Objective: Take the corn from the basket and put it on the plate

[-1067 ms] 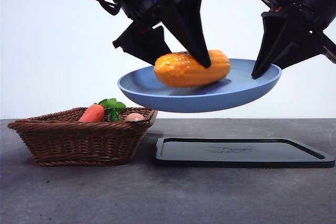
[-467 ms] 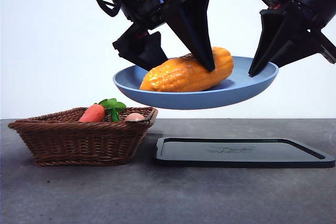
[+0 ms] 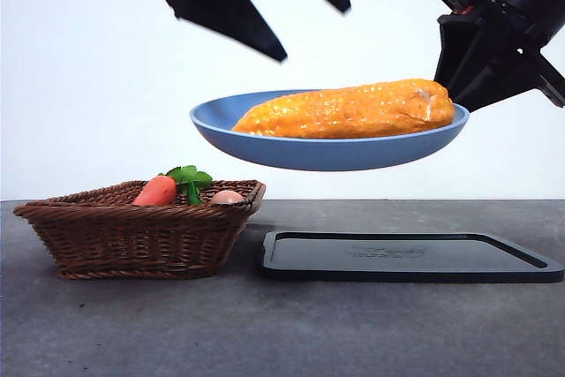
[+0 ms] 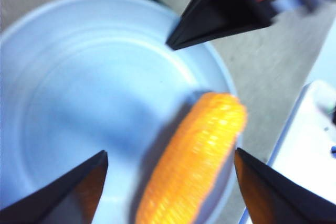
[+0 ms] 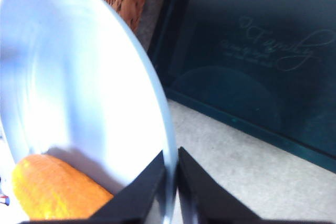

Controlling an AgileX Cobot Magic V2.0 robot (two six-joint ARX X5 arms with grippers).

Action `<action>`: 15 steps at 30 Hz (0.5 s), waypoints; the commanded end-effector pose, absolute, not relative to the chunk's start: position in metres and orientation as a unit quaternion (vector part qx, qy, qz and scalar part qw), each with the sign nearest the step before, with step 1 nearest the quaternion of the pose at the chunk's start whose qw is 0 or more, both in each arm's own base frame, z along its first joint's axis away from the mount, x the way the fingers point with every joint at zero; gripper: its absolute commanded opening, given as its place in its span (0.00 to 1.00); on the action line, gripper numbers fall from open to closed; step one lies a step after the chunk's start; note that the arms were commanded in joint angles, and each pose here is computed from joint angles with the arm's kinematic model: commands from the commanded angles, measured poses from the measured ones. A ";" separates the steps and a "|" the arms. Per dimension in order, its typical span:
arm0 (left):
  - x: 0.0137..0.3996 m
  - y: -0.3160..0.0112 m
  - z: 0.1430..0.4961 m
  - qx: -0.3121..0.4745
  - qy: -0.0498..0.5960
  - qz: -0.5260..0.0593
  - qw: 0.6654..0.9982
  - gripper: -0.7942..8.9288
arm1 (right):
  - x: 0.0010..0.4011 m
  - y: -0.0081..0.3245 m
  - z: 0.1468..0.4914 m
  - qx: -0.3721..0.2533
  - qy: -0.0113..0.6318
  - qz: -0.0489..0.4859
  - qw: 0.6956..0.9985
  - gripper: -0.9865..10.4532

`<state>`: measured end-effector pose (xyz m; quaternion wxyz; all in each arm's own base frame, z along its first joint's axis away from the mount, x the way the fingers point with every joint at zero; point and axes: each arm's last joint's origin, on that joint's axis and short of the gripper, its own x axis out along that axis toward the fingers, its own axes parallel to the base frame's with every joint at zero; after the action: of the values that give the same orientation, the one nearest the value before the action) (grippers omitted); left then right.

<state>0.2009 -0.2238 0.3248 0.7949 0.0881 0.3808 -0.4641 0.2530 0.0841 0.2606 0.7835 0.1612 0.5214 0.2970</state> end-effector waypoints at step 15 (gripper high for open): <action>0.159 -0.183 0.389 0.045 0.273 -0.487 0.828 0.49 | 0.309 0.034 0.222 0.219 0.506 0.205 0.808 0.09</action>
<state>0.1593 -0.1797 0.3851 0.8287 0.0469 0.2779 -0.4835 0.3006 0.0327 0.2225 0.8080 0.2111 0.5109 0.2040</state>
